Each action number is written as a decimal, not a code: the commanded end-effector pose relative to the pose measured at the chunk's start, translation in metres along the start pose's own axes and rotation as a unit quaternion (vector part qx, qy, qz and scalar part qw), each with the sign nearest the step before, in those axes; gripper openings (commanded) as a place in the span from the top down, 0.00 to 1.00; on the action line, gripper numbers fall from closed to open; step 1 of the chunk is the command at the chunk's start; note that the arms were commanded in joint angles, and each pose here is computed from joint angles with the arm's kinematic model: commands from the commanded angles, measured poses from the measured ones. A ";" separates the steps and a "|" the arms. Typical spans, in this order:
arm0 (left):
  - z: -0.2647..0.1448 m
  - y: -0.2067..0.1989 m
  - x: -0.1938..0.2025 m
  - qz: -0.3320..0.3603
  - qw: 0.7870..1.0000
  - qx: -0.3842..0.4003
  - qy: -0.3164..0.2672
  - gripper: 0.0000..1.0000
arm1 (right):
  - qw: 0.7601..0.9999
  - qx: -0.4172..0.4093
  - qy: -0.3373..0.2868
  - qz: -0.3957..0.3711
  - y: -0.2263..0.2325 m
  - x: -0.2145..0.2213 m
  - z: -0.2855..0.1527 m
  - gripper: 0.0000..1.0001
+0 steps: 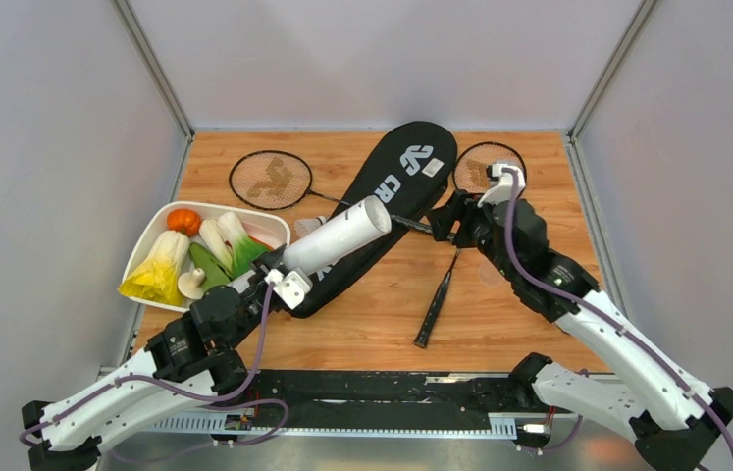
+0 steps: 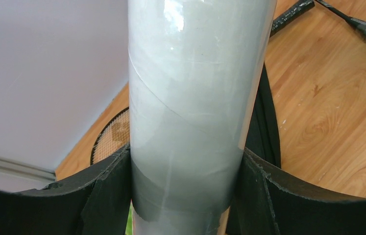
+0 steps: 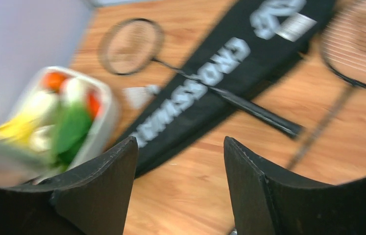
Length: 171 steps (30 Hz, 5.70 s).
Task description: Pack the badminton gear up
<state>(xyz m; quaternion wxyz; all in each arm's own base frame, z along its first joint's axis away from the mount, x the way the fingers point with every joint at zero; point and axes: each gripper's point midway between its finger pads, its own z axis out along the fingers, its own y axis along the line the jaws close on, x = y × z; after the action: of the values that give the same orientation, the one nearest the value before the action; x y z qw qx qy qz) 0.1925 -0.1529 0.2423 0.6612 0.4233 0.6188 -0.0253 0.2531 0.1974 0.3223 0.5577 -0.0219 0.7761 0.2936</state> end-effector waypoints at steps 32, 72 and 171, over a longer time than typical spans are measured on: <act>-0.029 0.040 -0.038 -0.115 0.986 -0.076 -0.096 0.51 | 0.768 0.618 0.168 -0.007 -0.348 0.118 -0.054 0.22; -0.023 0.035 -0.035 -0.101 0.989 -0.069 -0.084 0.50 | 0.715 0.680 0.144 0.076 -0.378 0.130 -0.090 0.78; -0.013 0.005 -0.057 -0.144 0.985 0.021 -0.095 0.50 | 0.978 -0.084 -0.162 0.098 0.054 -0.170 -0.015 1.00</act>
<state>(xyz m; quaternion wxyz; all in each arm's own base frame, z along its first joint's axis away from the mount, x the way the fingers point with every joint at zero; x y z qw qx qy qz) 0.1753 -0.1643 0.2529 0.6639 0.3723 0.6353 -0.1302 0.3117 0.1778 0.4218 0.5796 0.0440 0.7369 0.3451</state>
